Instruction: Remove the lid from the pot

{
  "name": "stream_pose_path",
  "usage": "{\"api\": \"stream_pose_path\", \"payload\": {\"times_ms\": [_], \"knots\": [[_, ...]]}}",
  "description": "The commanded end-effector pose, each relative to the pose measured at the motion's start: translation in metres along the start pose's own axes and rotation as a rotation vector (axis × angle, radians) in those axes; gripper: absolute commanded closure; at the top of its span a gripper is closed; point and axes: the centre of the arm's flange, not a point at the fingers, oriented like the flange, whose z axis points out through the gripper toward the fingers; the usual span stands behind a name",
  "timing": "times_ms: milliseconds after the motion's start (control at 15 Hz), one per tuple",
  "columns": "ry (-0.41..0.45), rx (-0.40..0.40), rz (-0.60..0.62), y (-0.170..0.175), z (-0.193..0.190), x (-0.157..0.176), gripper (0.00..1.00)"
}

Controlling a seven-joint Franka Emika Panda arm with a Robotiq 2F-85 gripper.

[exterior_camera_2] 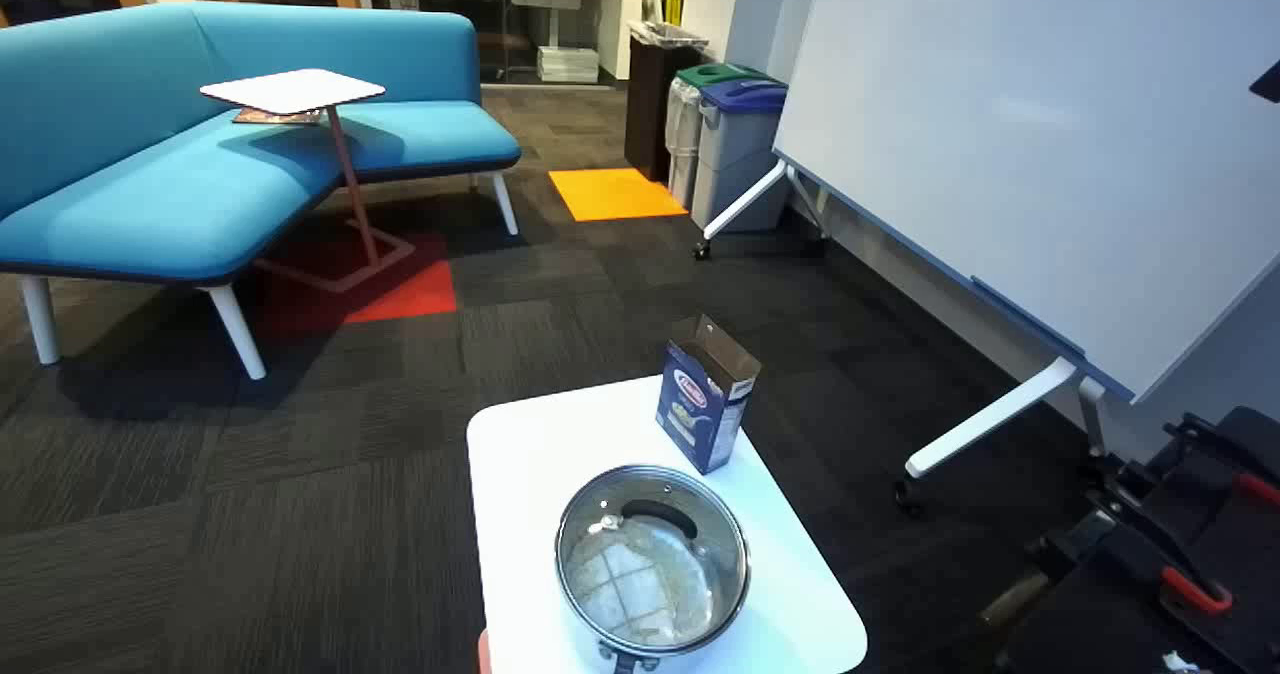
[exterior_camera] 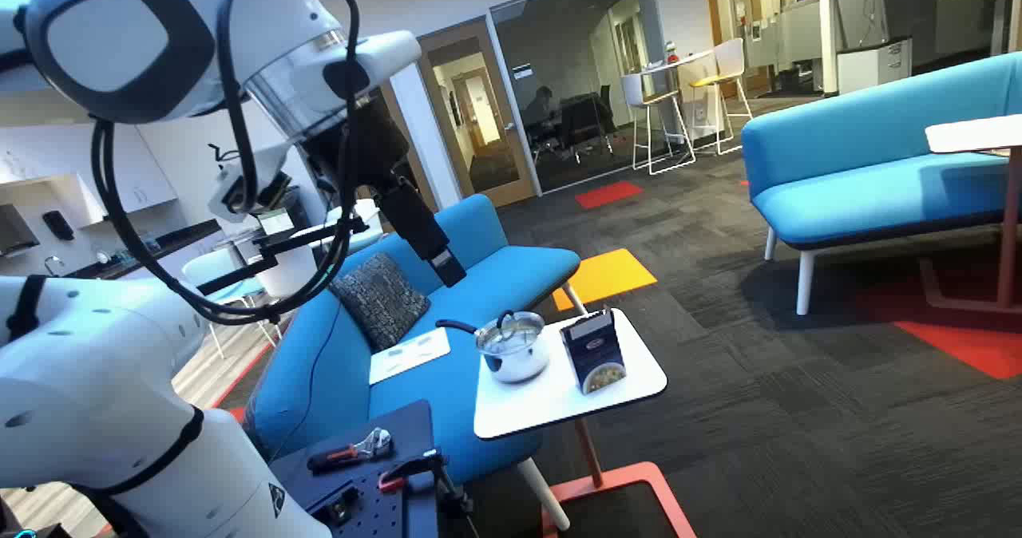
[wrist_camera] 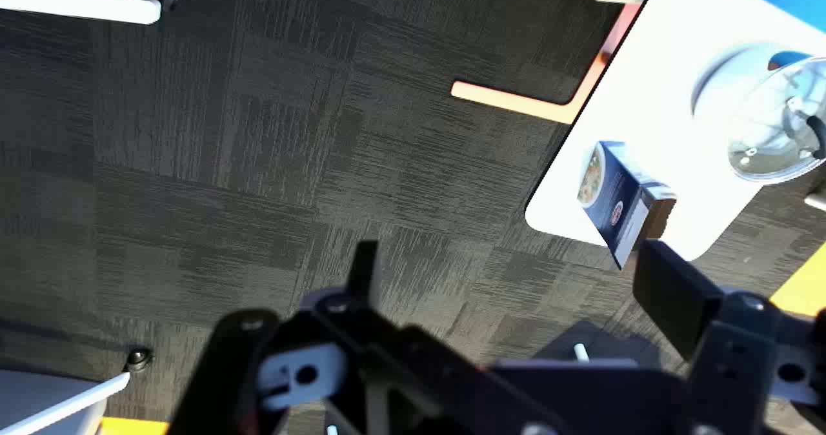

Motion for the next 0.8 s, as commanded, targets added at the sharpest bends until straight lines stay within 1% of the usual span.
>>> {"api": "stream_pose_path", "payload": {"times_ms": [0, 400, 467, 600, 733], "knots": [[0.0, 0.0, 0.0, 0.0, 0.0, 0.0, 0.0], [0.0, 0.0, 0.0, 0.0, 0.0, 0.0, 0.0], [0.005, -0.002, -0.01, -0.006, 0.001, 0.005, 0.0], [0.016, -0.003, -0.067, -0.034, 0.007, 0.02, 0.0], [0.026, -0.001, -0.147, -0.074, 0.017, 0.04, 0.0]]}}
